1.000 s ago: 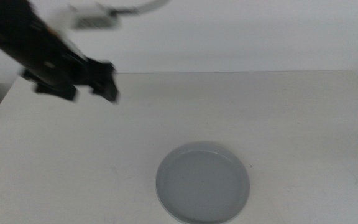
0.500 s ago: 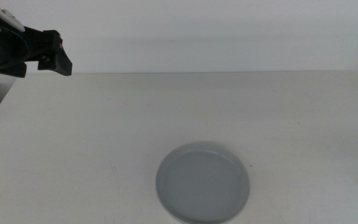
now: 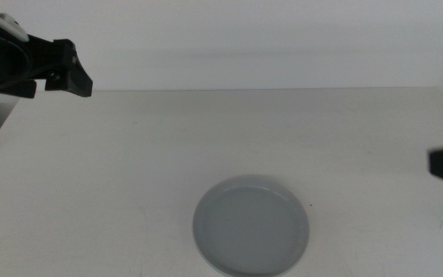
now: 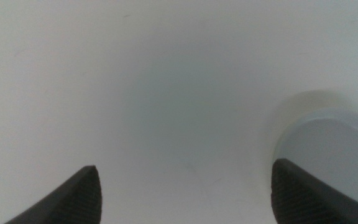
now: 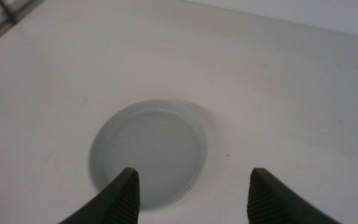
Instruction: Stack the three bowls on top of each other.
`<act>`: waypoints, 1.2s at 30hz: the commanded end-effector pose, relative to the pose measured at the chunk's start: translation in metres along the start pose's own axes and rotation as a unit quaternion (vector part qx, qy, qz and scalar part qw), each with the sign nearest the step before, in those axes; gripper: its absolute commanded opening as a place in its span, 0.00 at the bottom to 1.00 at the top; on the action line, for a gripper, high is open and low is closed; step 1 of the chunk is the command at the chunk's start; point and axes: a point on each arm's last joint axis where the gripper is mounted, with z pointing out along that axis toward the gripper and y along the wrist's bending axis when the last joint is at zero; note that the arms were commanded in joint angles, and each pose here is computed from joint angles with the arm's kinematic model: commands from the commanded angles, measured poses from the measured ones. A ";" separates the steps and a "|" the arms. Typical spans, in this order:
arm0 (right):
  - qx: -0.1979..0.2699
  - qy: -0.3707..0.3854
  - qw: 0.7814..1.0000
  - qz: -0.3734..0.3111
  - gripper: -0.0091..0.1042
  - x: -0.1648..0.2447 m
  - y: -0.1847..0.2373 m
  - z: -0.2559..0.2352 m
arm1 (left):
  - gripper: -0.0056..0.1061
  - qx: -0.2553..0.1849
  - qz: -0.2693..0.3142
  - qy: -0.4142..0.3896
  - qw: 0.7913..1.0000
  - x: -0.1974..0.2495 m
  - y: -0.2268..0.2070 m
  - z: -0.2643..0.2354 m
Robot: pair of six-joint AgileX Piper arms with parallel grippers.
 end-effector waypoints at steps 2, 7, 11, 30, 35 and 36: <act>0.025 -0.057 0.998 0.025 0.47 -0.036 -0.005 0.016 | 0.99 0.021 0.008 -0.088 0.996 -0.005 -0.013 -0.033; 0.074 -0.013 0.996 0.048 0.47 -0.077 -0.023 0.039 | 0.99 0.014 0.055 -0.117 0.991 -0.005 -0.015 -0.045; 0.107 -0.008 0.993 0.056 0.45 -0.108 -0.051 0.039 | 0.99 0.005 0.078 -0.134 0.988 -0.002 -0.016 -0.058; 0.172 -0.183 0.967 -0.047 0.43 -0.006 -0.035 -0.031 | 0.99 -0.022 0.060 -0.297 0.953 0.108 -0.016 -0.086; 0.181 -0.206 0.960 -0.049 0.43 0.037 -0.030 -0.038 | 0.99 -0.037 0.052 -0.343 0.937 0.144 -0.010 -0.079; 0.180 -0.209 0.960 -0.047 0.43 0.042 -0.029 -0.039 | 0.99 -0.039 0.052 -0.353 0.933 0.150 -0.010 -0.079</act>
